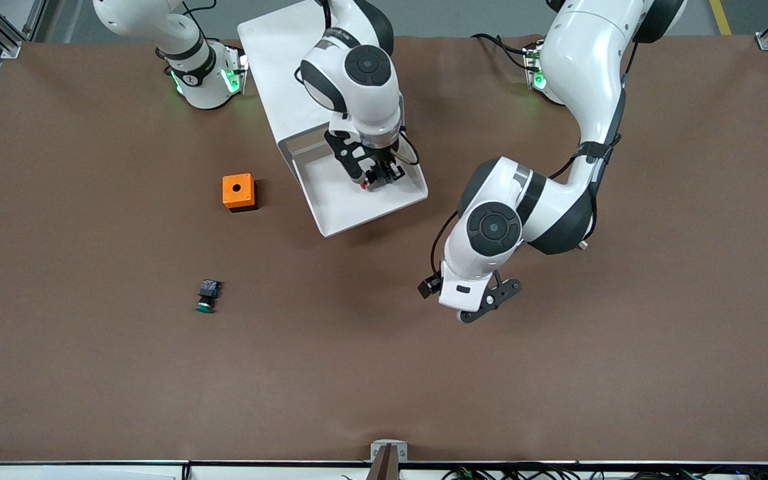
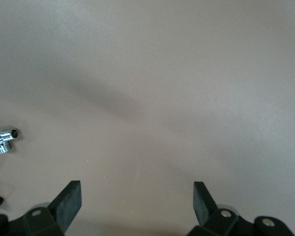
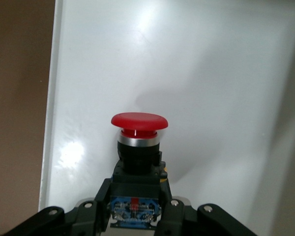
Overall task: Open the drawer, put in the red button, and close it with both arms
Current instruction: 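Lower the red button into the drawer and open the right gripper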
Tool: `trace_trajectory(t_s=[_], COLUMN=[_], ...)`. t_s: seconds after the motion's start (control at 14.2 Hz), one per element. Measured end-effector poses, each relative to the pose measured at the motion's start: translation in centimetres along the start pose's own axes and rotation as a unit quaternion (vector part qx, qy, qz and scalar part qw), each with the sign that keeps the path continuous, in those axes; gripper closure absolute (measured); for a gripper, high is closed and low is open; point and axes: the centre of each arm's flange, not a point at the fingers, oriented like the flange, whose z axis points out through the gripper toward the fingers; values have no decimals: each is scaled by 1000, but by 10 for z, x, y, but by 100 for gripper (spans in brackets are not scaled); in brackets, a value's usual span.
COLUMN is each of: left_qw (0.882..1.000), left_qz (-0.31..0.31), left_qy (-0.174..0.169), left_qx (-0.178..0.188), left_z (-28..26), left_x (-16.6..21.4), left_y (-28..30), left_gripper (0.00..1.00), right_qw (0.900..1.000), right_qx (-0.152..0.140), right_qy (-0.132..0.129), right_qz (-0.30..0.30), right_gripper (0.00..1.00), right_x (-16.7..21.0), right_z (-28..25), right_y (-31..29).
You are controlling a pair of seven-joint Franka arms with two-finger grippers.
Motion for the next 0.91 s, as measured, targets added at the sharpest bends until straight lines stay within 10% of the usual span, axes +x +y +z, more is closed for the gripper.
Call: trace_trajectory(t_s=[0.28,0.7,0.91], left_qw=[1000,1000,1000], left_qz=[0,0,1], left_qy=[0,0,-1], left_qx=[0,1,1], left_z=[0,1,1], left_x=[0,0,-1], left_y=[0,0,0], left_gripper=[0,0,0], right_qw=[1000,1000,1000], right_qx=[-1,8,9], right_qy=[0,5,6], right_qz=[0,-3,-5], right_gripper=[58,5,0], right_x=[-3,-2,-1], right_z=[5,-1,-1], right_y=[-3,-7,-8])
